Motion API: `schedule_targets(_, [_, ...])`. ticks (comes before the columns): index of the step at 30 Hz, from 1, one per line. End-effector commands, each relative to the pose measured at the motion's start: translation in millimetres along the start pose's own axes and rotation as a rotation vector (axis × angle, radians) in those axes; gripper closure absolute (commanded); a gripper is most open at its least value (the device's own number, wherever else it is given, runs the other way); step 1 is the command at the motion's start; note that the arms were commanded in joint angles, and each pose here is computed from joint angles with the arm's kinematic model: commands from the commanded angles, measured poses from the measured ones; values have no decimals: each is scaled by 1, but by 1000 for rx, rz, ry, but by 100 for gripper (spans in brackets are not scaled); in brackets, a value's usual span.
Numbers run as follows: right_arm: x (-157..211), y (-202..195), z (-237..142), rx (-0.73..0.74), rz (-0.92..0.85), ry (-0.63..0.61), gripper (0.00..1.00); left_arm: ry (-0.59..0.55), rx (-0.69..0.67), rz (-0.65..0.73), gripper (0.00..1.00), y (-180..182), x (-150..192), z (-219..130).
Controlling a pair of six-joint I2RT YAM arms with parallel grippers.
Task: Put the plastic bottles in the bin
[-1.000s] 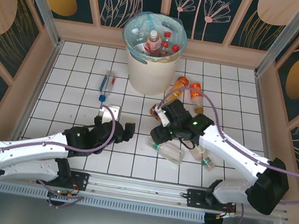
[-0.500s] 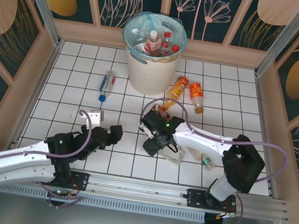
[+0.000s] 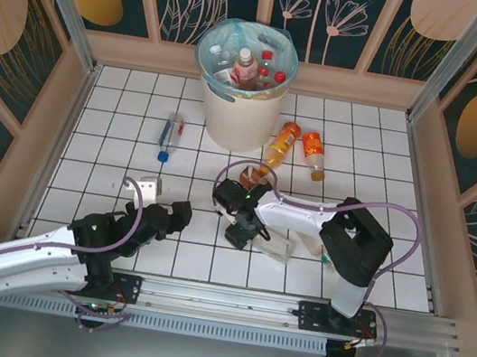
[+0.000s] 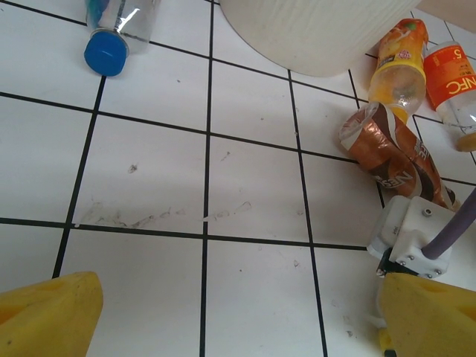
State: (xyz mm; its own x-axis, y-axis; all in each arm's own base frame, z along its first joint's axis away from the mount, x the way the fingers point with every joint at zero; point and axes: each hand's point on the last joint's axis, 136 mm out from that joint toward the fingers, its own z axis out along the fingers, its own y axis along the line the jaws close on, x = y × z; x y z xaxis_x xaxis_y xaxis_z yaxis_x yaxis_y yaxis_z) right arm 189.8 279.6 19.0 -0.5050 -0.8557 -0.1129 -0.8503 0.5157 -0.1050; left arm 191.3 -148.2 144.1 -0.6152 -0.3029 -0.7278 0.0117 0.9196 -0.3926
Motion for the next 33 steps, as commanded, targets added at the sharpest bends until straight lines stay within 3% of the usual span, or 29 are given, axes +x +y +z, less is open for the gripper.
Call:
schedule_targets(1, [-7,0,-2,5,-7,3,48,-12,-28,7,5,8,0,-1])
schedule_targets(6, [-13,2,-17,-18,-2,-5,62,-30,-32,11,5,10,-4,-3])
schedule_targets(11, [-25,6,-52,-65,7,-86,66,-56,-26,11,5,8,-12,-6])
schedule_targets(16, [-50,1,-113,-106,28,-248,68,-99,-31,0,5,9,-27,-15])
schedule_targets(22, [-94,-25,-224,-117,72,-556,70,-193,6,-35,6,3,-62,-41])
schedule_targets(27, [-128,-60,-341,-104,98,-903,72,-300,46,-68,7,-5,-105,-74])
schedule_targets(33, [-147,-138,-458,81,167,-1355,72,-389,80,-62,8,-21,-146,-102])
